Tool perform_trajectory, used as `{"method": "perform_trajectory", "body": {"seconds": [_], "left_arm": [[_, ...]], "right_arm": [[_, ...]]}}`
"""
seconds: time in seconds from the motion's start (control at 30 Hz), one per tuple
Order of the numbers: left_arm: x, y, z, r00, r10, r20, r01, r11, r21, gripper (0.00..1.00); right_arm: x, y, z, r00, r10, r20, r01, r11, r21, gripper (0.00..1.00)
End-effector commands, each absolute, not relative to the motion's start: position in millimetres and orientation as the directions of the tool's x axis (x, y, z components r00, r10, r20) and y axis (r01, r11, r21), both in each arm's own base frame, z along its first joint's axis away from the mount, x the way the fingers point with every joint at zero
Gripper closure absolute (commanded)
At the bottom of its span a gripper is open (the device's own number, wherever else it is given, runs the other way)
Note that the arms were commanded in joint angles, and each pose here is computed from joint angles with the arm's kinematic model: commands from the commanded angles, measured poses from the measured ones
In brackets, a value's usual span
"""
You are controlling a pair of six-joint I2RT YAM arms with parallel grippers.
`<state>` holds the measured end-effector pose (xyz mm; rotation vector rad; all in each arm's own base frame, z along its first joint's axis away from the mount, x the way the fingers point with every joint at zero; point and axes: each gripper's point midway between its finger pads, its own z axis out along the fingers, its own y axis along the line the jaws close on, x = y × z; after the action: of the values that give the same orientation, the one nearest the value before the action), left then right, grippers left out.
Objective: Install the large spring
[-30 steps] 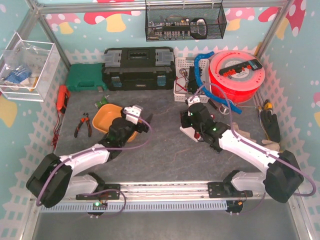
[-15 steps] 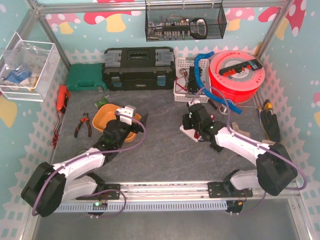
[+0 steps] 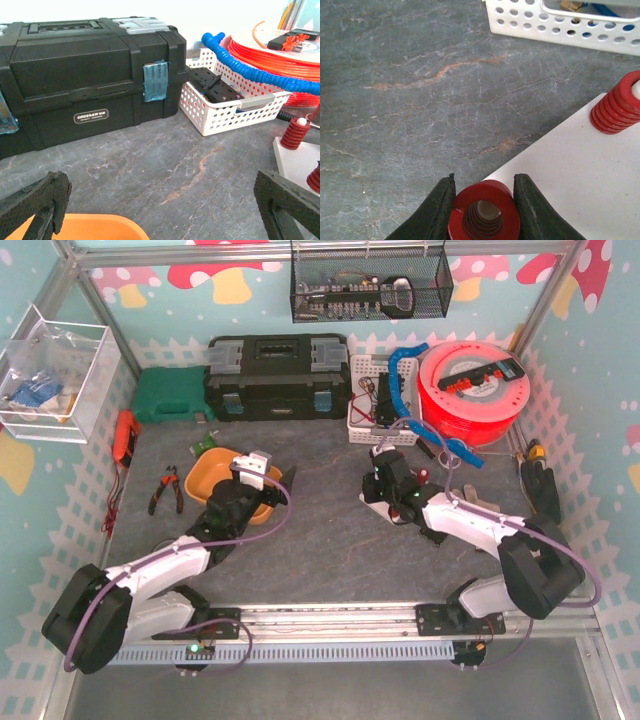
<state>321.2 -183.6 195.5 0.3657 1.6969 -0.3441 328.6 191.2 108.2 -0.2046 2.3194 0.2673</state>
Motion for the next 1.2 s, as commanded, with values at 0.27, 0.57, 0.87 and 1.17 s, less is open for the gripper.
{"method": "perform_trajectory", "body": {"seconds": [0.27,0.57,0.87,1.17], "left_arm": [[319,-179,186,-0.168,0.033,-0.985,0.416,0.909,-0.041,0.01],[319,-175,189,-0.157,0.034,-0.987,0.403,0.914,-0.032,0.01],[323,-154,202,-0.087,0.015,-0.996,0.327,0.945,-0.014,0.01],[347,-92,221,0.034,0.034,-0.999,0.154,0.987,0.039,0.01]], "right_arm": [[338,191,102,-0.669,-0.066,-0.740,-0.219,0.969,0.111,0.77],[338,191,113,-0.658,-0.048,-0.751,-0.214,0.969,0.126,0.60],[348,167,176,-0.529,0.025,-0.848,-0.131,0.985,0.110,0.40],[368,69,256,-0.187,0.030,-0.982,0.250,0.968,-0.018,0.06]]}}
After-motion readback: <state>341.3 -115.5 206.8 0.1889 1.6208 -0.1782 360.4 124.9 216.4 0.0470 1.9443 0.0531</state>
